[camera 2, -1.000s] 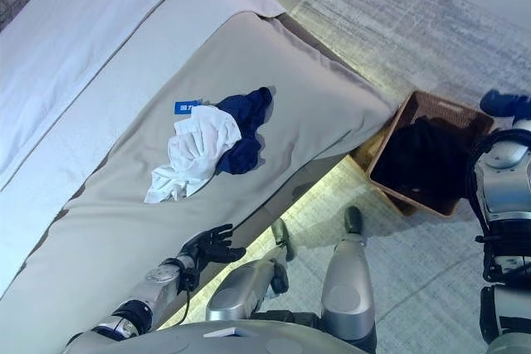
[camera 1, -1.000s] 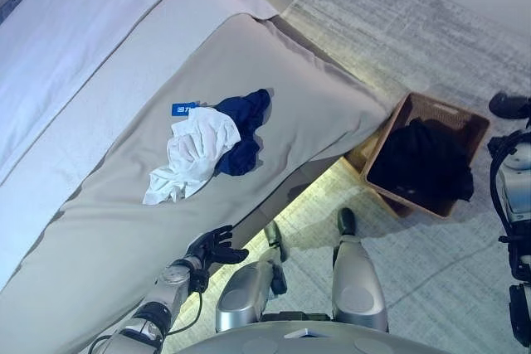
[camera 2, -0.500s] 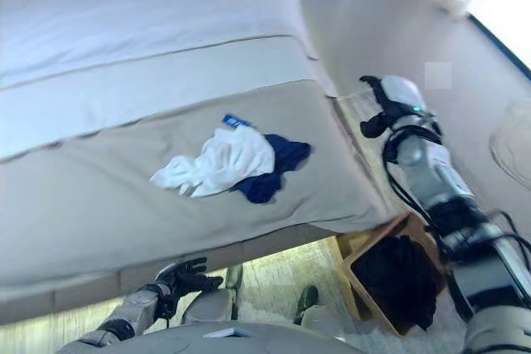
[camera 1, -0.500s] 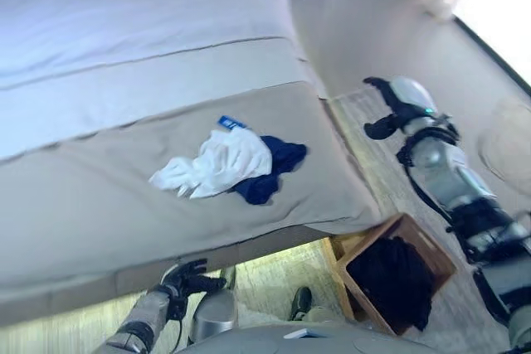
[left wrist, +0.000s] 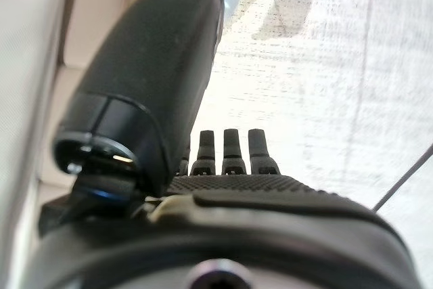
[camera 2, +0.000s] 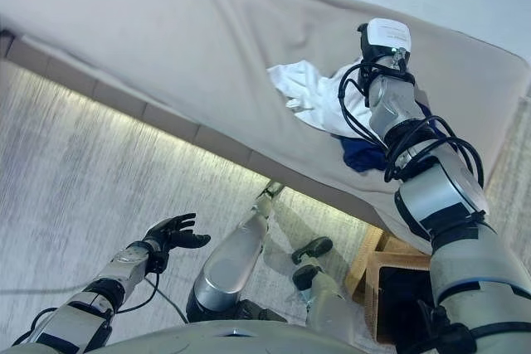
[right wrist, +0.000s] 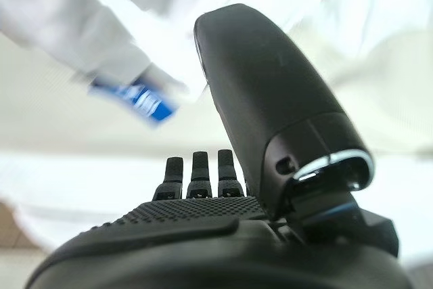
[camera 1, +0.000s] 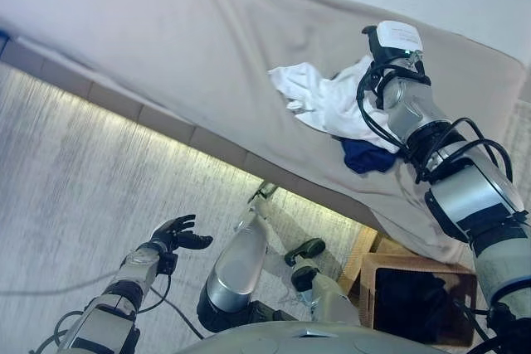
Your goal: Pick up the clothes from the bed and place them into the basket
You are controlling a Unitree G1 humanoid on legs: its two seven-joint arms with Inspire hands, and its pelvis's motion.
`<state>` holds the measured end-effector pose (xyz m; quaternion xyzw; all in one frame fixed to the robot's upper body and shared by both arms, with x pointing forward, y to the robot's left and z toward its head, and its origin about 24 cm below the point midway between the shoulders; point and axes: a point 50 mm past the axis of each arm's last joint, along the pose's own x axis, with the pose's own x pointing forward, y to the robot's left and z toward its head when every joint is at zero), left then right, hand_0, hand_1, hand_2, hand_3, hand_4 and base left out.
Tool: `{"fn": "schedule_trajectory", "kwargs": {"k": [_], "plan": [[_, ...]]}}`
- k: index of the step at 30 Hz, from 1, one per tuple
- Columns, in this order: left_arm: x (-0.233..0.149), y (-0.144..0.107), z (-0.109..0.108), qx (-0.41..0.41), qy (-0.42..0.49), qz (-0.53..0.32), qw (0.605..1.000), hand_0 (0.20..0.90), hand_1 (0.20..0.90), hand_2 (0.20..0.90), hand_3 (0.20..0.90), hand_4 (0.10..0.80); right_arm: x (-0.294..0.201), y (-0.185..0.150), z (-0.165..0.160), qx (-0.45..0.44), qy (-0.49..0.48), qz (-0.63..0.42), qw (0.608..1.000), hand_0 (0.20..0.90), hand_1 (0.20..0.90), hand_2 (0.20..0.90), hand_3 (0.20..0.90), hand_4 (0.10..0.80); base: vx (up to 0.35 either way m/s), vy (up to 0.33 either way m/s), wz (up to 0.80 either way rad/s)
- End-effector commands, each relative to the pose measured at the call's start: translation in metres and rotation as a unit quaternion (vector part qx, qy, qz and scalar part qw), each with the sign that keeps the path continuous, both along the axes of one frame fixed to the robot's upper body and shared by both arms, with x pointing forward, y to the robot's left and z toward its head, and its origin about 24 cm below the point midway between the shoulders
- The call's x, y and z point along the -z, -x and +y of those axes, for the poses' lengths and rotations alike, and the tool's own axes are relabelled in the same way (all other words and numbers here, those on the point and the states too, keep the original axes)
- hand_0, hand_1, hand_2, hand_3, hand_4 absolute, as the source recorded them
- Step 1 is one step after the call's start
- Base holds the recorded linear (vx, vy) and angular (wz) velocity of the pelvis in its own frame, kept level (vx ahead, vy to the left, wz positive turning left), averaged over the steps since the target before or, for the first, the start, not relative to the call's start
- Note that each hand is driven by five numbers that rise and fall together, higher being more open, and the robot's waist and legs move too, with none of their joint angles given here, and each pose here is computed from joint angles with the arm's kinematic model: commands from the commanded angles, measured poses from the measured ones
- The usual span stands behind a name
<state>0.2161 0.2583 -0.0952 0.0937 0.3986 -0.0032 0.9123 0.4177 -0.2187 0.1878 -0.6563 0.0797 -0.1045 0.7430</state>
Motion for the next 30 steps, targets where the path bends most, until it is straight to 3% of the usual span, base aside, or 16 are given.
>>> {"fn": "schedule_trajectory", "kwargs": {"k": [1,10,12,13,17,19,21,22,24,26,27,30], "plan": [[-0.001,0.011,0.010,0.003,0.004,-0.018,1.000,0.900,0.900,0.900,0.900,0.800,-0.021,-0.003,0.000,0.021,0.038,0.025,0.999,0.900,0.900,0.900,0.900,0.800,0.007,0.004,0.34],[-0.008,0.005,0.000,0.051,0.013,-0.054,0.997,0.900,0.900,0.900,0.900,0.800,0.002,0.008,-0.027,0.139,0.014,0.165,0.976,0.900,0.900,0.900,0.900,0.800,0.001,-0.027,0.14],[-0.011,0.003,0.002,0.056,0.007,-0.059,0.997,0.900,0.900,0.900,0.900,0.800,0.003,0.009,-0.030,0.150,0.013,0.179,0.972,0.700,0.700,0.700,0.667,0.567,0.006,-0.112,0.08],[-0.013,0.002,0.003,0.058,0.004,-0.061,0.996,0.900,0.900,0.900,0.900,0.800,0.002,0.009,-0.030,0.148,0.011,0.155,0.977,0.300,0.300,0.300,0.200,0.100,-0.003,-0.115,0.11],[-0.013,0.002,0.002,0.055,0.000,-0.061,0.997,0.900,0.900,0.900,0.900,0.800,-0.028,0.000,-0.016,0.108,-0.013,-0.002,0.994,0.300,0.300,0.300,0.200,0.100,-0.013,-0.054,0.04],[-0.007,0.010,0.005,0.037,-0.008,-0.051,0.998,0.900,0.900,0.900,0.900,0.800,-0.069,-0.002,0.004,0.051,-0.022,-0.153,0.987,0.300,0.300,0.300,0.200,0.100,-0.027,-0.036,-0.10],[0.000,0.023,0.012,0.008,-0.016,-0.038,0.999,0.900,0.900,0.900,0.900,0.800,-0.113,0.008,0.026,-0.014,-0.031,-0.307,0.951,0.300,0.300,0.300,0.200,0.100,-0.019,-0.028,-0.31],[0.000,0.024,0.013,0.007,-0.017,-0.037,0.999,0.900,0.900,0.900,0.900,0.800,-0.114,0.009,0.027,-0.016,-0.031,-0.313,0.949,0.300,0.300,0.300,0.200,0.100,-0.017,-0.024,-0.52],[0.007,0.037,0.016,-0.016,-0.019,-0.022,0.999,0.900,0.900,0.900,0.900,0.800,-0.144,0.028,0.036,-0.056,-0.046,-0.421,0.904,0.300,0.300,0.300,0.200,0.100,0.002,-0.007,-0.61],[0.014,0.050,0.020,-0.030,-0.022,-0.005,0.999,0.900,0.900,0.900,0.900,0.800,-0.160,0.047,0.035,-0.085,-0.047,-0.486,0.868,0.300,0.300,0.300,0.200,0.100,0.068,0.002,-0.45],[0.020,0.063,0.023,-0.035,-0.024,0.018,0.999,0.900,0.900,0.900,0.900,0.800,-0.174,0.069,0.028,-0.100,-0.032,-0.546,0.831,0.300,0.300,0.300,0.200,0.100,0.102,0.007,-0.37],[0.029,0.084,0.024,-0.031,-0.029,0.057,0.998,0.900,0.900,0.900,0.900,0.800,-0.181,0.099,0.015,-0.103,-0.008,-0.595,0.797,0.300,0.300,0.300,0.200,0.100,0.092,0.041,-0.43]]}}
